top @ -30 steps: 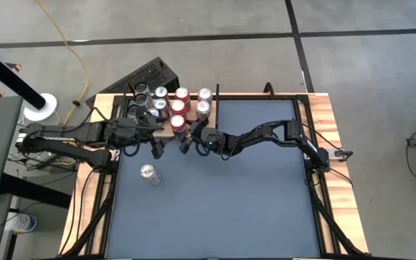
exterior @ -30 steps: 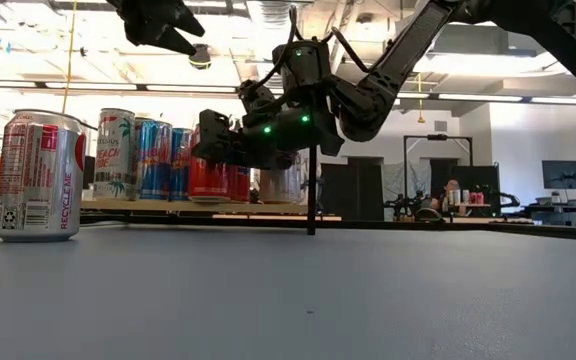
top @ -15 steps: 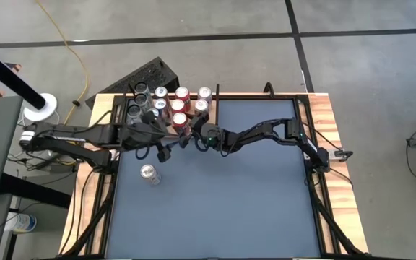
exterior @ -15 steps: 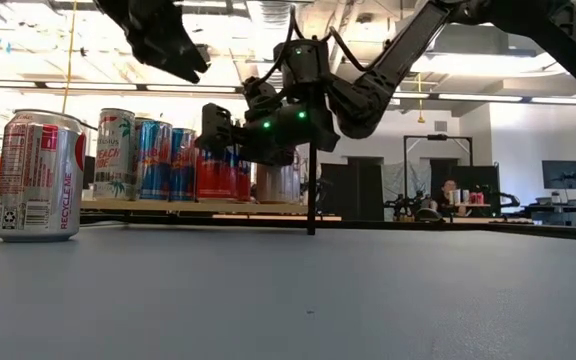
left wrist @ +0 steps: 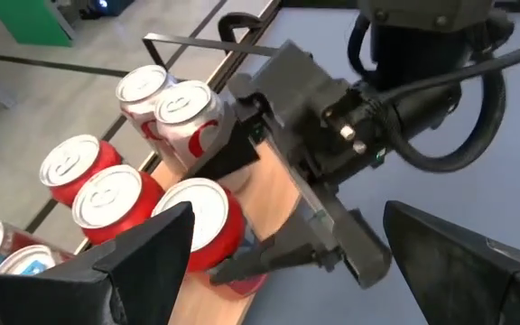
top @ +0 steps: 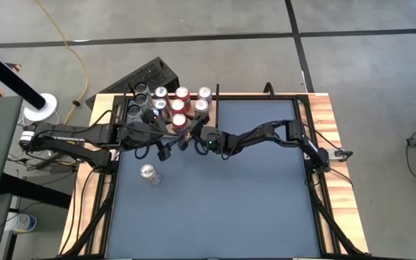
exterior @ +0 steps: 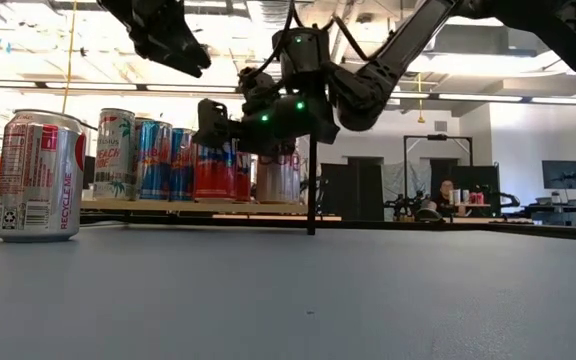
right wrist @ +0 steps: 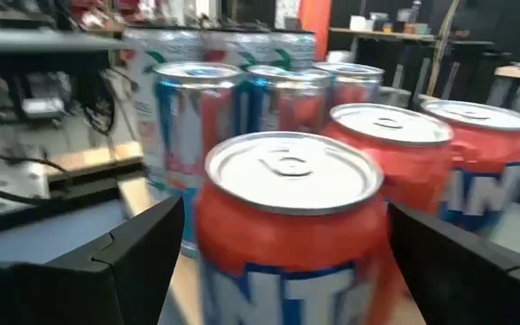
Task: Place canned beverage on shelf
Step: Put the red soda can on the shelf aligned with the other orange soda can
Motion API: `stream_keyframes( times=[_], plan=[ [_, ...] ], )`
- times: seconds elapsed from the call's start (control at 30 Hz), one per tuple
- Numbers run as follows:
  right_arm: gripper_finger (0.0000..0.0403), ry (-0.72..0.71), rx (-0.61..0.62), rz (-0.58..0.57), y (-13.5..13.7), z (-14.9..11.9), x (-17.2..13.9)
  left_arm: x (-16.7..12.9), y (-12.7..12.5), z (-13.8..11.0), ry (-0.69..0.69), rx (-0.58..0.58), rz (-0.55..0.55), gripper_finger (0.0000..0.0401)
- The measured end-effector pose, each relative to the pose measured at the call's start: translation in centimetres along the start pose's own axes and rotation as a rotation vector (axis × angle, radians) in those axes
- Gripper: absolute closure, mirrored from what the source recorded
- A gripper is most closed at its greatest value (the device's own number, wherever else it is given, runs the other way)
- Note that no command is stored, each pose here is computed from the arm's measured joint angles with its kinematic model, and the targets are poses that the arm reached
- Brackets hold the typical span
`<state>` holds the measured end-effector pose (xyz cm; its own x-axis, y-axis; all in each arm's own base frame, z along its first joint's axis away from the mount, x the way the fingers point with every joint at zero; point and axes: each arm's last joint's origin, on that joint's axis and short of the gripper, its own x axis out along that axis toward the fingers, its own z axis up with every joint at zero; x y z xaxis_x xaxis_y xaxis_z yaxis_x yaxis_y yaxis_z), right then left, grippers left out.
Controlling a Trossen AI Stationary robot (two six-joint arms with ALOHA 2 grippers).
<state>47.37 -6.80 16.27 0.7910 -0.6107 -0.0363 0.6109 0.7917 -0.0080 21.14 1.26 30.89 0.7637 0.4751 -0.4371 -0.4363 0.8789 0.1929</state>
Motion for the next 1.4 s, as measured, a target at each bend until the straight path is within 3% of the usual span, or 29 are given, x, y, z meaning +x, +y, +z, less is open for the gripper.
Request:
stream_keyframes(
  times=[0.37,0.5,0.6,0.7,0.8,0.93,1.03,1.3,1.4],
  plan=[
    [0.0025,0.06,-0.064,0.001,0.3,5.1,-2.2,-0.3,0.2,-0.4,0.03,0.01,0.015,0.0053],
    [0.0027,0.166,-0.12,0.029,0.3,7.8,-4.5,-1.0,0.4,-0.3,0.009,0.011,0.042,0.0053],
    [0.0042,0.313,-0.127,0.011,-0.4,7.7,-5.6,-1.9,0.5,-0.6,0.005,0.011,0.067,0.0053],
    [0.0083,0.362,-0.126,-0.02,-0.4,6.0,-5.1,-2.6,0.3,-1.6,-0.037,-0.004,0.08,0.0053],
    [0.0151,0.347,-0.164,-0.079,-0.1,4.2,-4.2,-2.7,0.1,-3.3,-0.078,-0.031,0.078,0.0053],
    [0.0282,0.345,-0.259,-0.164,0.4,2.9,-4.2,-3.0,0.3,-4.7,-0.116,-0.071,0.057,0.0053],
    [0.0377,0.331,-0.318,-0.151,1.0,2.9,-4.5,-3.5,0.6,-5.1,-0.128,-0.084,0.052,0.0053],
    [0.0399,0.297,-0.365,-0.089,3.0,3.1,-5.4,-4.4,1.3,-4.9,-0.178,-0.077,0.057,0.0053],
    [0.04,0.27,-0.388,-0.125,4.2,3.7,-6.1,-4.5,1.4,-4.9,-0.175,-0.059,0.075,0.0053]
  ],
)
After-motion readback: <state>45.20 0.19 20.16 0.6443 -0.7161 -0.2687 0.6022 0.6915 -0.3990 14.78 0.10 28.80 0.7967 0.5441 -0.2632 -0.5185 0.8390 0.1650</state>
